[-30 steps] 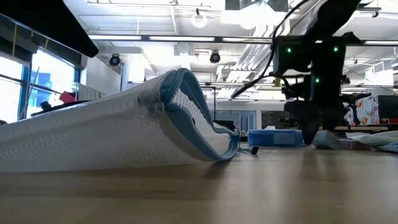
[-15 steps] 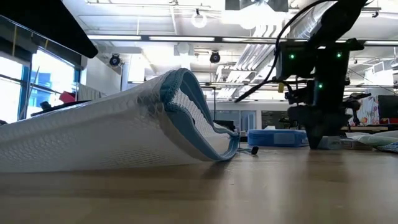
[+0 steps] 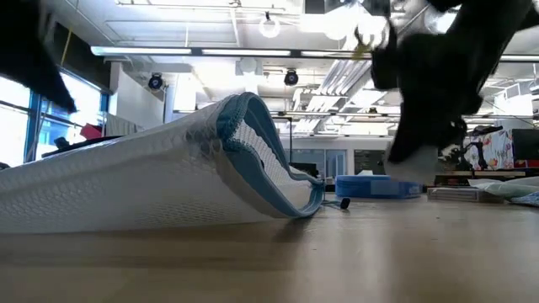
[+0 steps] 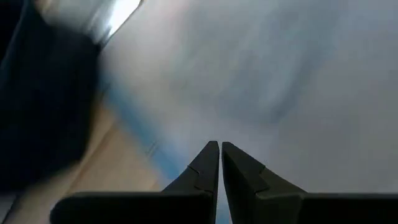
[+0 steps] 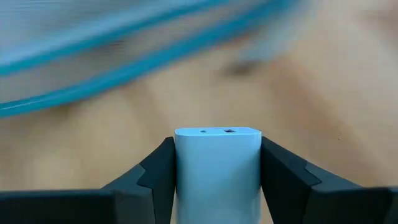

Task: Unpack backpack
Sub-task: Put the white charger adapter into the transparent zip bag

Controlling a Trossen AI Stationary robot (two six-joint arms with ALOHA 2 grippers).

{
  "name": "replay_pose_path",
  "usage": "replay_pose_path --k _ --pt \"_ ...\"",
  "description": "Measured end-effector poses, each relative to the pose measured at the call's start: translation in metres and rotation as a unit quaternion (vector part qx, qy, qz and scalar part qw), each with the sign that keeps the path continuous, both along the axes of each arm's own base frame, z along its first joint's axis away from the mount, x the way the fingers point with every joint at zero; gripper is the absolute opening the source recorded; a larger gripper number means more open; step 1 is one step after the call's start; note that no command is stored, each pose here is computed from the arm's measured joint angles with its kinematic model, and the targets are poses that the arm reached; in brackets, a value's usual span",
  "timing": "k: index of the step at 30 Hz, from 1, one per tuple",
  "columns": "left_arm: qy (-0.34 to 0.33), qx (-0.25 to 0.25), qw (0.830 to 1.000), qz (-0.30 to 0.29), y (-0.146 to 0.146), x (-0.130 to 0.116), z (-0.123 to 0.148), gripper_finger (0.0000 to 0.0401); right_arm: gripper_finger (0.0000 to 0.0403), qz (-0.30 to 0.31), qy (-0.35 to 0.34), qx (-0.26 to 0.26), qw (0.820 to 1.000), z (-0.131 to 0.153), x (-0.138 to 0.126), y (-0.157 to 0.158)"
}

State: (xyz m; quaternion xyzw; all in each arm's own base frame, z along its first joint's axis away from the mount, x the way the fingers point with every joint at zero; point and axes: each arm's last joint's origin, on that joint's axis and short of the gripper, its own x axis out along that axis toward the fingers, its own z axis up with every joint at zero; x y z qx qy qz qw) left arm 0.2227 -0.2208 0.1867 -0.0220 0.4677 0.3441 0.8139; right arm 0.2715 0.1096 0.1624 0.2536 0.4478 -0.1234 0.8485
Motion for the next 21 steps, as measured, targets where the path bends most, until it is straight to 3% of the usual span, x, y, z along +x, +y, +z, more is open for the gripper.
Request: replay_pose_path --k 4,9,13,17,21 --pt "0.043 -0.020 0.996 0.072 0.007 -0.012 -0.008 0.0000 0.0163 0.067 -0.005 -0.007 0.998 0.001 0.034 0.032" --pt "0.034 -0.082 0.993 0.071 0.004 -0.015 -0.035 0.0000 0.0163 0.148 0.006 -0.030 0.989 -0.003 0.088 0.055" --pt "-0.016 -0.114 0.992 0.053 0.003 -0.019 -0.058 0.0000 0.0163 0.182 0.012 -0.055 0.982 0.000 0.125 0.063" --pt "-0.100 -0.099 0.989 0.034 0.005 -0.023 -0.071 0.0000 0.0163 0.216 -0.011 -0.063 0.974 0.007 0.154 0.073" --pt "-0.143 -0.088 0.986 0.011 0.006 -0.024 -0.079 0.0000 0.0163 0.236 -0.034 -0.061 0.969 0.008 0.175 0.080"
